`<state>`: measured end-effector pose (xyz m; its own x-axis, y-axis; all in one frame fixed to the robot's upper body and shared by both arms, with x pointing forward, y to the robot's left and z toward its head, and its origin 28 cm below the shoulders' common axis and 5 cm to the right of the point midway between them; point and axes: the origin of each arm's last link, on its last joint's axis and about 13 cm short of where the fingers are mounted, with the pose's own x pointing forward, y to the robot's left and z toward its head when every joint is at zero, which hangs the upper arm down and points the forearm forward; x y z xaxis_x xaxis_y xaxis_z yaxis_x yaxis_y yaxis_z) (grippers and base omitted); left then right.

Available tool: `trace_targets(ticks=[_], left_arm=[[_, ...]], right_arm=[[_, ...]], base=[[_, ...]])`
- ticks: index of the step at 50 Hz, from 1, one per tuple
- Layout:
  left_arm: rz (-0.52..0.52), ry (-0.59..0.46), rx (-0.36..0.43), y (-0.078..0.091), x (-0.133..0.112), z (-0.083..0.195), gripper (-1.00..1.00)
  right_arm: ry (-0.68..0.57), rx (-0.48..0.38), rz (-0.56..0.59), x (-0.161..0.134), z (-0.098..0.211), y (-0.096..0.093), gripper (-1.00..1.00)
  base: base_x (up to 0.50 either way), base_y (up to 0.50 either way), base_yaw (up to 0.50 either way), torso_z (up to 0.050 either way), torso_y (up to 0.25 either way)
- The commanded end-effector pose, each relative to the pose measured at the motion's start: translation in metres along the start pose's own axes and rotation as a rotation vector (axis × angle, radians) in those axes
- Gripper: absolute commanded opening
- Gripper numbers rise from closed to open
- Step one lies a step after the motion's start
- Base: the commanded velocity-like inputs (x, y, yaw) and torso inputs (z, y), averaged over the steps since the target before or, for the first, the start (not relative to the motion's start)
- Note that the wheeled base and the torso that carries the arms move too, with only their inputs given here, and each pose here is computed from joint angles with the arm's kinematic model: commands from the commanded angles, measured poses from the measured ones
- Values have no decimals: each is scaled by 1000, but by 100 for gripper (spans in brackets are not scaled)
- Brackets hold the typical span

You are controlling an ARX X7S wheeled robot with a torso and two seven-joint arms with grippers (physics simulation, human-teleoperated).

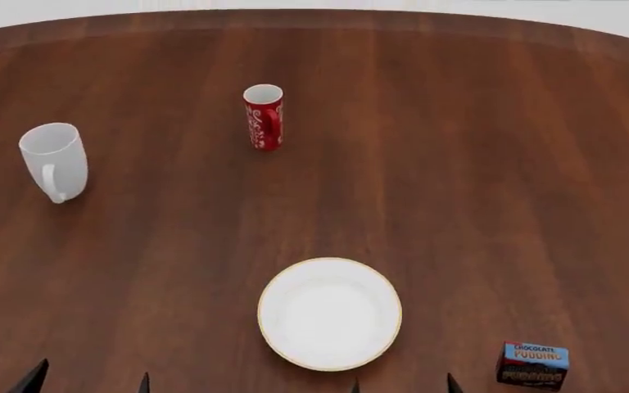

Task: Put the white mug on the plate.

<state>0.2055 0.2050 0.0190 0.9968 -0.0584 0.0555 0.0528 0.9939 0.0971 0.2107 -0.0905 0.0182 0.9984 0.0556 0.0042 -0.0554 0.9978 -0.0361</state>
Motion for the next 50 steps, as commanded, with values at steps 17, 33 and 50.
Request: trace_targets(ticks=[17,33,50], left_arm=[[12,-6,13,-1,0,5,100],[36,-7,48,1,-1,0,100],[56,16,16,3,-4,-7,100]], right_arm=[[0,-5,16,-1,2,1,100],[-3,-40,22,0,3,1,100],[-1,-44,24,1,4,2,100]], base=[[0,0,0,50,32],[0,31,0,46,29],[0,500,0,0,0]])
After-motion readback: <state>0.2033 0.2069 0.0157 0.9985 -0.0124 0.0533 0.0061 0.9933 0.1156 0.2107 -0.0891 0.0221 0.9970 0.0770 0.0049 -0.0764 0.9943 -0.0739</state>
